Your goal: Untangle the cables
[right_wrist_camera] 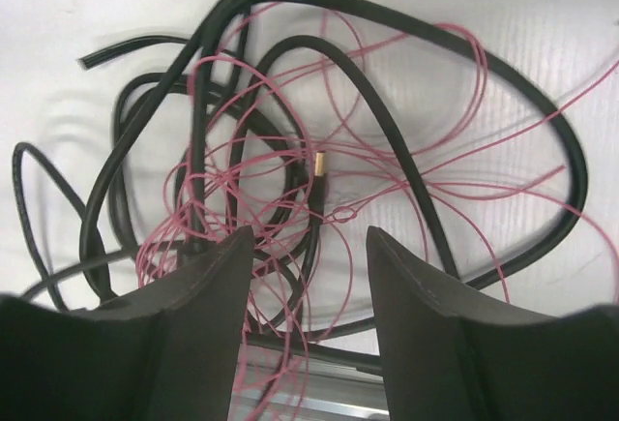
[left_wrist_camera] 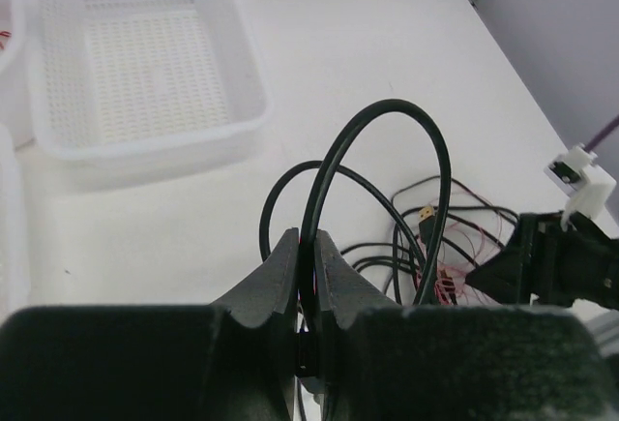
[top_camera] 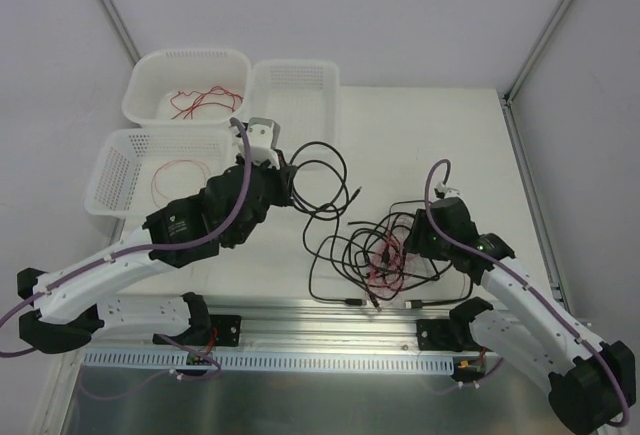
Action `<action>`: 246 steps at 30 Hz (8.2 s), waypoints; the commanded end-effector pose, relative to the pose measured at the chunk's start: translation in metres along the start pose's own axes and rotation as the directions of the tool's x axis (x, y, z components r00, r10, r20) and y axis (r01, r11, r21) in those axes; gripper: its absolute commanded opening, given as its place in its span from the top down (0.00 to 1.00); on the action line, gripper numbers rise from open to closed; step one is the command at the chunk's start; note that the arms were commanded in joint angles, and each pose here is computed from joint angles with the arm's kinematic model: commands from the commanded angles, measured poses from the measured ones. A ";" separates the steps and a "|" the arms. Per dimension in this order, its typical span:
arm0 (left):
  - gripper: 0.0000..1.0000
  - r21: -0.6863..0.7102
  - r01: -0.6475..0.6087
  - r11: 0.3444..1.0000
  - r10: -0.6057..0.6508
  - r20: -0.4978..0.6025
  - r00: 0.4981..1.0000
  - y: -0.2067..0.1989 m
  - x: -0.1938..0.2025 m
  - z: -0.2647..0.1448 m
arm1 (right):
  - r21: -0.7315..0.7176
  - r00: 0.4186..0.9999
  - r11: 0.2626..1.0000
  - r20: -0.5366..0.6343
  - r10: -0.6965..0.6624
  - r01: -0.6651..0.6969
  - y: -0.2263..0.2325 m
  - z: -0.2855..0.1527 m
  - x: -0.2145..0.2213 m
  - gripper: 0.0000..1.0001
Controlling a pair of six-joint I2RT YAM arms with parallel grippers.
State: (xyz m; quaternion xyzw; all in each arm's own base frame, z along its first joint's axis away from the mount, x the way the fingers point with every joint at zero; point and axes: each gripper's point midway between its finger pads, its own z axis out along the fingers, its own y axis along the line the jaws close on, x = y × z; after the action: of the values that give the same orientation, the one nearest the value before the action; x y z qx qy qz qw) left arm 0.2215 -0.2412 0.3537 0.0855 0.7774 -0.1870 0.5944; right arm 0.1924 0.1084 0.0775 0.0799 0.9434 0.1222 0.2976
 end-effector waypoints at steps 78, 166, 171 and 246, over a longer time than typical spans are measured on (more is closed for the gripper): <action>1.00 -0.222 0.124 0.967 -0.183 -0.269 0.946 0.097 0.085 0.007 | 0.177 0.837 0.939 0.426 -0.343 0.295 -0.011 -0.176 -0.096 0.72; 1.00 -0.404 -0.058 0.913 -0.210 -0.585 0.783 0.118 0.213 0.008 | -0.532 0.812 0.839 0.535 0.233 0.110 0.079 -0.243 -0.253 0.99; 1.00 -0.296 -0.018 0.955 -0.156 -0.552 0.819 0.077 0.185 0.026 | -0.467 0.853 0.881 0.489 0.184 0.078 0.068 -0.217 -0.242 0.99; 1.00 -0.379 0.176 0.908 -0.203 -0.033 0.979 0.169 -0.092 0.183 | -0.278 0.997 0.960 0.057 0.057 -0.039 0.018 -0.103 -0.052 0.00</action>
State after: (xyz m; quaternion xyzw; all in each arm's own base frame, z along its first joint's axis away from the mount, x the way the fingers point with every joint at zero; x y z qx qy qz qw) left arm 0.4472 -0.1550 0.3569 -0.0966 0.8366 -0.0944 0.5310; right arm 0.1814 0.0932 0.1772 0.0842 0.9098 0.2549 0.3165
